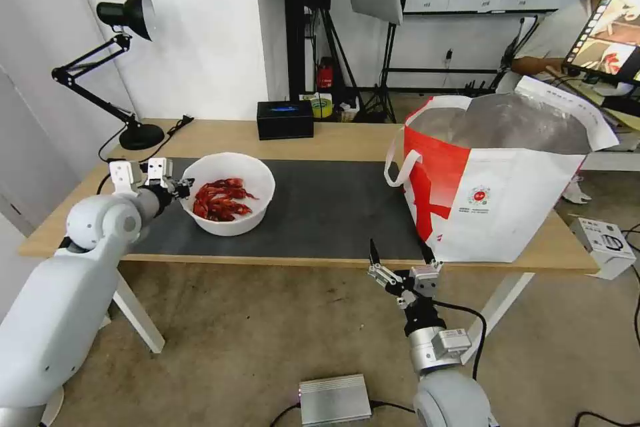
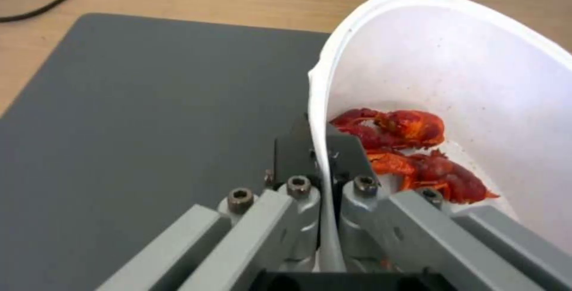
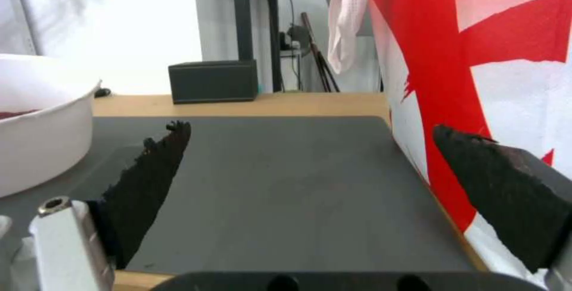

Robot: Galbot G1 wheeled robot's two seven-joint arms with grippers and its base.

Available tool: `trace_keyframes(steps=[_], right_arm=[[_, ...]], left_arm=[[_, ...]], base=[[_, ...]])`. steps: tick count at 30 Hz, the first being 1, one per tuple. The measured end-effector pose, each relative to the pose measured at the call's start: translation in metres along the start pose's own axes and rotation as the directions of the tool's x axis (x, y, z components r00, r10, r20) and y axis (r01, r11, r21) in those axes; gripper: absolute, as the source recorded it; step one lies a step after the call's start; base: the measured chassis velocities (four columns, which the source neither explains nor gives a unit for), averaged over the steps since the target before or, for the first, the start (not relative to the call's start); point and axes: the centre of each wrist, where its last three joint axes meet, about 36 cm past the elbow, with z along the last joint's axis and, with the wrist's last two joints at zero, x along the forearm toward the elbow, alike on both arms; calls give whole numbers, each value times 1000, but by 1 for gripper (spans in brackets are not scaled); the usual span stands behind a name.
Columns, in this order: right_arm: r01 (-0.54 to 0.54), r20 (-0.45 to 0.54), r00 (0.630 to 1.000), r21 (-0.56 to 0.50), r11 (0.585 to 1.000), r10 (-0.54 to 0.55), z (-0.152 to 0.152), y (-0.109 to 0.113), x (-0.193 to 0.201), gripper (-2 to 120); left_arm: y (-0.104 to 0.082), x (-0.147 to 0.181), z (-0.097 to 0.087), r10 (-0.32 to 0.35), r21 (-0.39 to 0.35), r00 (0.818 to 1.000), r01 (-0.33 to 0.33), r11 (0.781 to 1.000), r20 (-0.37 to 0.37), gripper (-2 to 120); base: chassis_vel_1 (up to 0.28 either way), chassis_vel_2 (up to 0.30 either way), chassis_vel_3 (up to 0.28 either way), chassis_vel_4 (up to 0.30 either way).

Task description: Pick up the trash from the table and place it into the takeout bag.

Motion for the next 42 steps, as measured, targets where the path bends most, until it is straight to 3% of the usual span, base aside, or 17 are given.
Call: trace_keyframes(steps=[11,20,30,36,42], right_arm=[[0,0,1000,0,1000,0,0,0,0,100],[0,0,1000,0,1000,0,0,0,0,100],[0,0,1000,0,1000,0,0,0,0,100],[0,0,1000,0,1000,0,0,0,0,100],[0,0,1000,0,1000,0,0,0,0,100]], left_arm=[[-20,47,2,114,90,993,-118,989,41,0],[-43,76,1,194,112,978,-201,973,71,0],[-84,103,-9,308,113,943,-322,940,129,0],[-99,103,-14,351,108,926,-367,924,141,0],[-118,98,-25,419,84,895,-435,897,156,0]], base=[[0,0,0,0],[0,0,0,0],[0,0,0,0],[0,0,0,0],[0,0,0,0]])
